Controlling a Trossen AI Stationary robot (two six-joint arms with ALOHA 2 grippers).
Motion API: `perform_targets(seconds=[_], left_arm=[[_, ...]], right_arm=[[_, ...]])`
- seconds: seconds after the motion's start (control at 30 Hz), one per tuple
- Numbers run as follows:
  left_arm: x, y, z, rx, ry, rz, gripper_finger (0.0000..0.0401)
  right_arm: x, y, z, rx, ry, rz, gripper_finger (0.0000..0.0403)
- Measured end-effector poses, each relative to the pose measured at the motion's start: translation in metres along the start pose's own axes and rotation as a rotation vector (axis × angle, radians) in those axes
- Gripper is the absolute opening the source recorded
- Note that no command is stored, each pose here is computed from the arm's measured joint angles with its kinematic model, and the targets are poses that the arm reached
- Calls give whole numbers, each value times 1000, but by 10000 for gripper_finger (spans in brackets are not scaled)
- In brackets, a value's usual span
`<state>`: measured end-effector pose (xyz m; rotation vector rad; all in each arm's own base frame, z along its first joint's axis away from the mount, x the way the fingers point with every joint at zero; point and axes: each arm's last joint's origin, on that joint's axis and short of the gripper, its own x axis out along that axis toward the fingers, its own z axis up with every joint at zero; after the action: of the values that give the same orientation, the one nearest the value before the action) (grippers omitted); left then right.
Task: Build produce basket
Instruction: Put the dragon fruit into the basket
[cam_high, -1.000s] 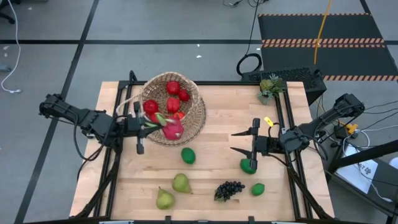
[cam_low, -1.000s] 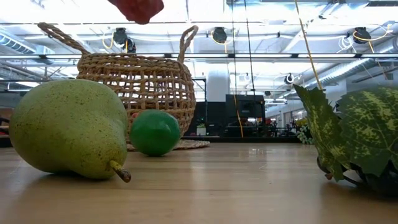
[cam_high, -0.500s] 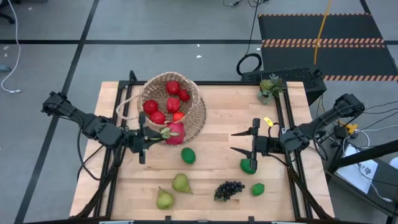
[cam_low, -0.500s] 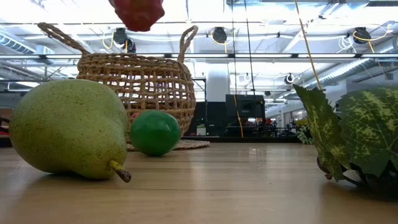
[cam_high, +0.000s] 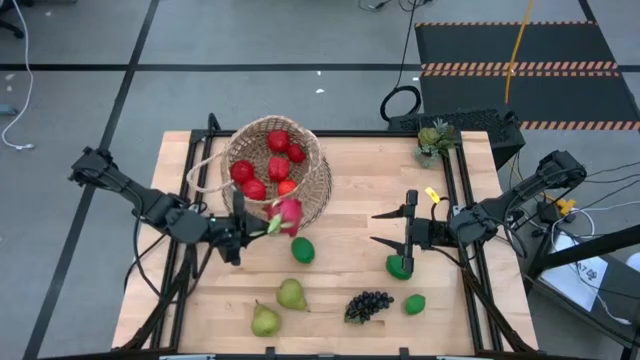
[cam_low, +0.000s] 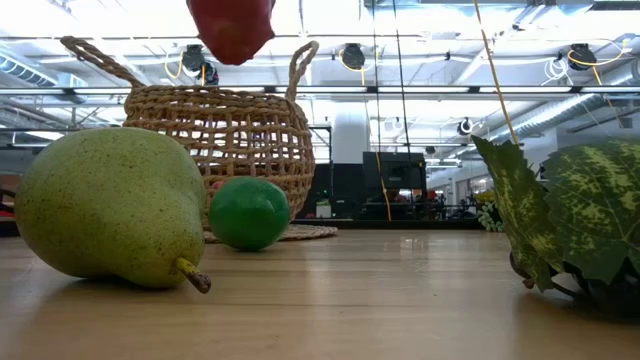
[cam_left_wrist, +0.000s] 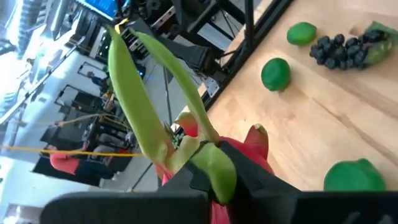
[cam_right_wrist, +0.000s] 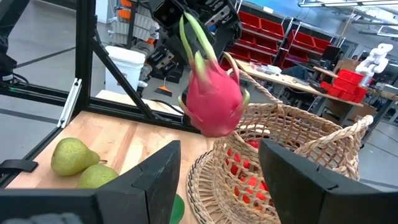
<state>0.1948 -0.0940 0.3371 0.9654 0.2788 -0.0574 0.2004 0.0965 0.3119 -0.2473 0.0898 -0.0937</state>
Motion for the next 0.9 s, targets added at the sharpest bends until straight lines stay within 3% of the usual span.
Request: perform_targets(seconds=[0.53,0.9], left_arm=[[-6,-8,9,96,-51,-29,10],[-7,-8,9,101,-57,-32,13]], right_arm=[[0,0,0,25,2,0,210],[0,0,-1,23,5,1,210]])
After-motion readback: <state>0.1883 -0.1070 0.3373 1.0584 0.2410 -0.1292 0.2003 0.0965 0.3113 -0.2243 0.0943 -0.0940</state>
